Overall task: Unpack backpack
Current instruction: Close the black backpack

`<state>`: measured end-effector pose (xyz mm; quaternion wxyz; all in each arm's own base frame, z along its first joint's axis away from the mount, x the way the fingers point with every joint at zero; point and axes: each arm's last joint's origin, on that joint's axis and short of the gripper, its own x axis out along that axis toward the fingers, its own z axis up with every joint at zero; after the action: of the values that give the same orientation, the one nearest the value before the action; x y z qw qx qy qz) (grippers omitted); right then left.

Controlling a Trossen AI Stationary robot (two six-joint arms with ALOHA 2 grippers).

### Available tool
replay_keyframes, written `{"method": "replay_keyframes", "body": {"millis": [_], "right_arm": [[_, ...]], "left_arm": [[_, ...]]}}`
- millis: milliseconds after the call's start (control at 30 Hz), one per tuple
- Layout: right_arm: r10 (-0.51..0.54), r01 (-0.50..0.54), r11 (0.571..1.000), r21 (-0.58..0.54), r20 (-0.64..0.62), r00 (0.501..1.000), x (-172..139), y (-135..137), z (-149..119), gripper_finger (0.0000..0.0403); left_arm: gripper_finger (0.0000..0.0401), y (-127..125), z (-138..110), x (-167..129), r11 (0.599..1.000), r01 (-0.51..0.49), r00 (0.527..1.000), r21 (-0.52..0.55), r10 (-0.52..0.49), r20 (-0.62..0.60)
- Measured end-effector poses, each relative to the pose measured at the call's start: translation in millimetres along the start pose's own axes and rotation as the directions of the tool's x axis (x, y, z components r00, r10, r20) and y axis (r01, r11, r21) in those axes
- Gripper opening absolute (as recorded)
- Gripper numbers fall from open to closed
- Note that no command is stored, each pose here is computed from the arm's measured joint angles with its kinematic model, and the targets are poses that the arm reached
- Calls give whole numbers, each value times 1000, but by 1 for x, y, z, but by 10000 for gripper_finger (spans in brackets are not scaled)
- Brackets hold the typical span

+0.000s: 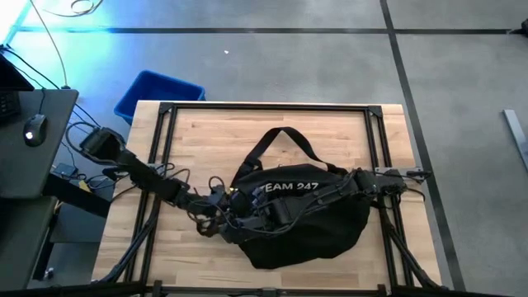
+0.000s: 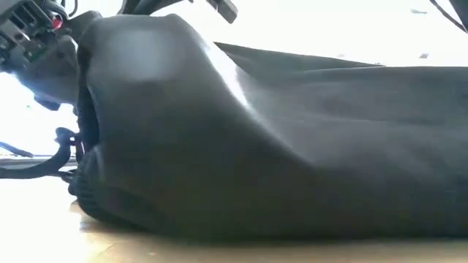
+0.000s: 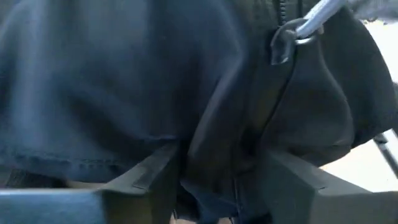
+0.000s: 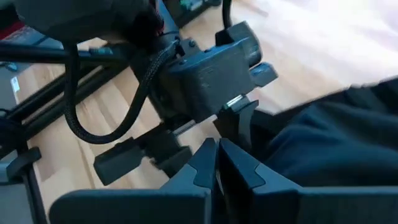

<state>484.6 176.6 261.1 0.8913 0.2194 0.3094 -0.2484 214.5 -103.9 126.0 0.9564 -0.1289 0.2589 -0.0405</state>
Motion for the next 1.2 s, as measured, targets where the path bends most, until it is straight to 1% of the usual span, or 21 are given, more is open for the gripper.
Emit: {"method": "replay_keyframes", "body": {"millis": [67,133,167,267,367,500,567,633,700,733,800,900,967,1000,1067,1133,1200], "right_arm": [[0,0,1000,20,-10,1000,1,2,-5,0],[-7,8,999,37,-24,1000,1,3,-10,0],[-16,18,999,46,-33,999,-1,3,-13,0],[-87,93,992,81,-79,993,-7,-1,-25,0],[-182,197,976,87,-158,971,-14,-8,-39,0],[-326,347,936,64,-226,918,-26,-19,-54,0],[-395,417,908,39,-254,883,-33,-26,-60,0],[-446,469,883,16,-281,850,-39,-30,-64,0],[-463,486,874,9,-289,838,-41,-32,-65,0],[-450,474,881,19,-282,848,-40,-30,-65,0],[-382,403,915,29,-261,886,-35,-23,-61,0],[-196,201,980,-1,-231,953,-25,-9,-46,0],[-46,40,999,-31,-207,977,-16,1,-32,0],[25,-35,998,-51,-185,982,-12,6,-25,0],[125,-141,984,-112,-139,982,-7,11,-13,3],[188,-200,965,-170,-87,978,-6,15,-1,13],[222,-227,951,-209,-48,974,-6,16,10,32]], "left_arm": [[110,-2,-1,7,1000,6,1000,3,-6,-19],[42,-3,-3,11,1000,19,999,-2,-19,-46],[22,-4,-3,13,1000,25,998,-1,-25,-58],[9,-3,-11,11,1000,-5,992,8,6,-130],[2,-1,-17,4,996,-81,976,38,87,-199],[1,-1,-21,-12,985,-152,951,84,169,-259],[0,-2,-22,-23,978,-180,938,104,203,-282],[0,-2,-24,-34,970,-206,922,131,237,-305],[0,-2,-24,-46,964,-210,914,160,252,-317],[0,-3,-23,-50,964,-205,915,172,251,-317],[0,-6,-19,-57,968,-162,930,189,214,-299],[0,-14,-5,-65,984,-56,973,171,92,-213],[0,-20,5,-72,989,8,990,150,13,-140],[0,-23,11,-76,990,36,995,139,-23,-95],[0,-25,20,-83,990,74,997,122,-71,-26],[0,-24,26,-89,990,93,995,103,-95,13],[0,-24,30,-94,991,103,993,88,-107,39]]}}
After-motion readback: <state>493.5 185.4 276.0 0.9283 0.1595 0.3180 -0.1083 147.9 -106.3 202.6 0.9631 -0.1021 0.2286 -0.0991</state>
